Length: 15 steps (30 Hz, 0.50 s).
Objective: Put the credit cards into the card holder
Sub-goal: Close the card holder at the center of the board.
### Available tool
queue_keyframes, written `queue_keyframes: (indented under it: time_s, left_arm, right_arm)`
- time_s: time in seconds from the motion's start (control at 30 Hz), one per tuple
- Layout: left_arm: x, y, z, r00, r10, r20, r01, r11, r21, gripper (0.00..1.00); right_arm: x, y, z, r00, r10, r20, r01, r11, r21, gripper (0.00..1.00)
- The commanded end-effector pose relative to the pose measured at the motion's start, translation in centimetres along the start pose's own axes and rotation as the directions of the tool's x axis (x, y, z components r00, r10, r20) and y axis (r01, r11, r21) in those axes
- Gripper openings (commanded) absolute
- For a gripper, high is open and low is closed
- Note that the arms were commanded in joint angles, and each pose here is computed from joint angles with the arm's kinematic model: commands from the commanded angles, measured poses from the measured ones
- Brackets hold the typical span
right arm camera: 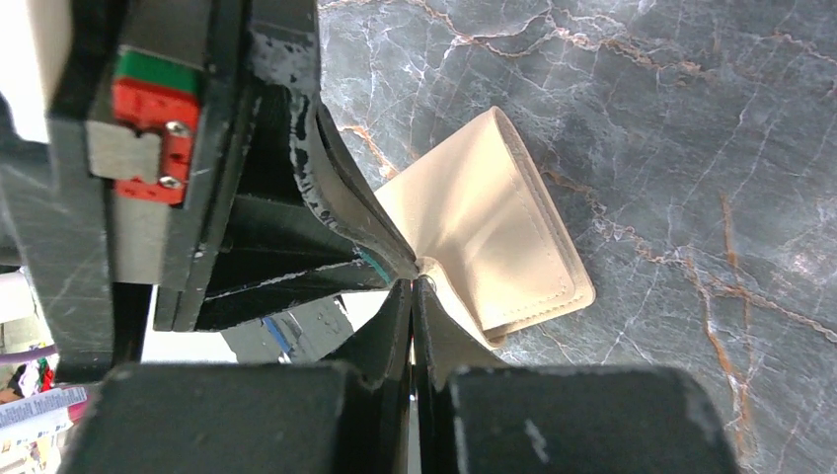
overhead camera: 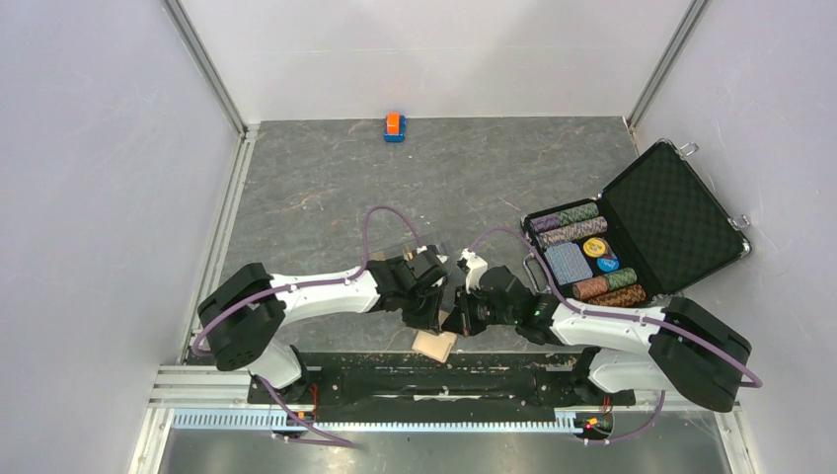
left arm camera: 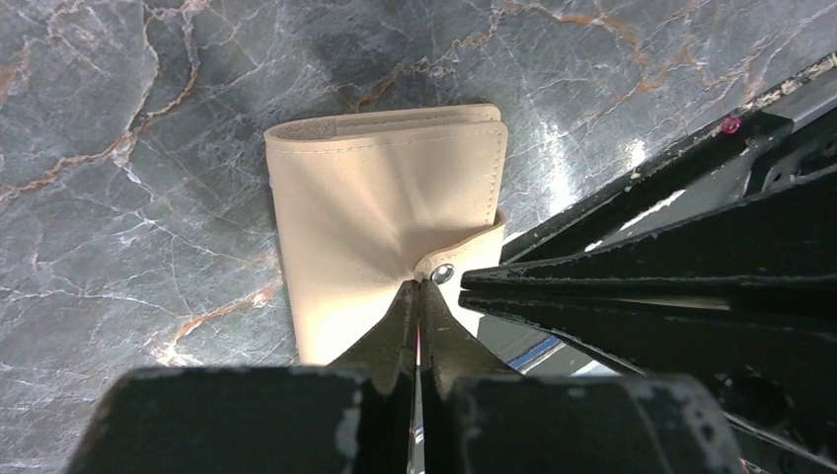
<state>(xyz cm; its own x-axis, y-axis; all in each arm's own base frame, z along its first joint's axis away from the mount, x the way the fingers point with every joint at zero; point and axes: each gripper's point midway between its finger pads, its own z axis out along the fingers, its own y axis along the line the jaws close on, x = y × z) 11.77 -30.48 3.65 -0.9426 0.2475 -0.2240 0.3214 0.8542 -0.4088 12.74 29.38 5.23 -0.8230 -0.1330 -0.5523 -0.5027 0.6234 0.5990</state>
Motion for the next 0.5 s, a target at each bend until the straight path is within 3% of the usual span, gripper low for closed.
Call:
queue_keyframes:
  time_s: [0.0,0.47]
  left_arm:
    - [-1.9,-1.8,-1.2,0.996,0.024,0.087,-0.028,0.998,0.051,0.02]
    - [-0.9,-0.1,-0.1,0.999,0.017,0.046,-0.017,1.000,-0.013,0.02]
  right_arm:
    - [-1.5,1.2,0.2,0.999,-0.028,0.038,0.030,0.999,-0.032,0.00]
    - [-0.2,0.4,1.3,1.000,-0.013,-0.015,0.013,1.000,-0.015,0.00]
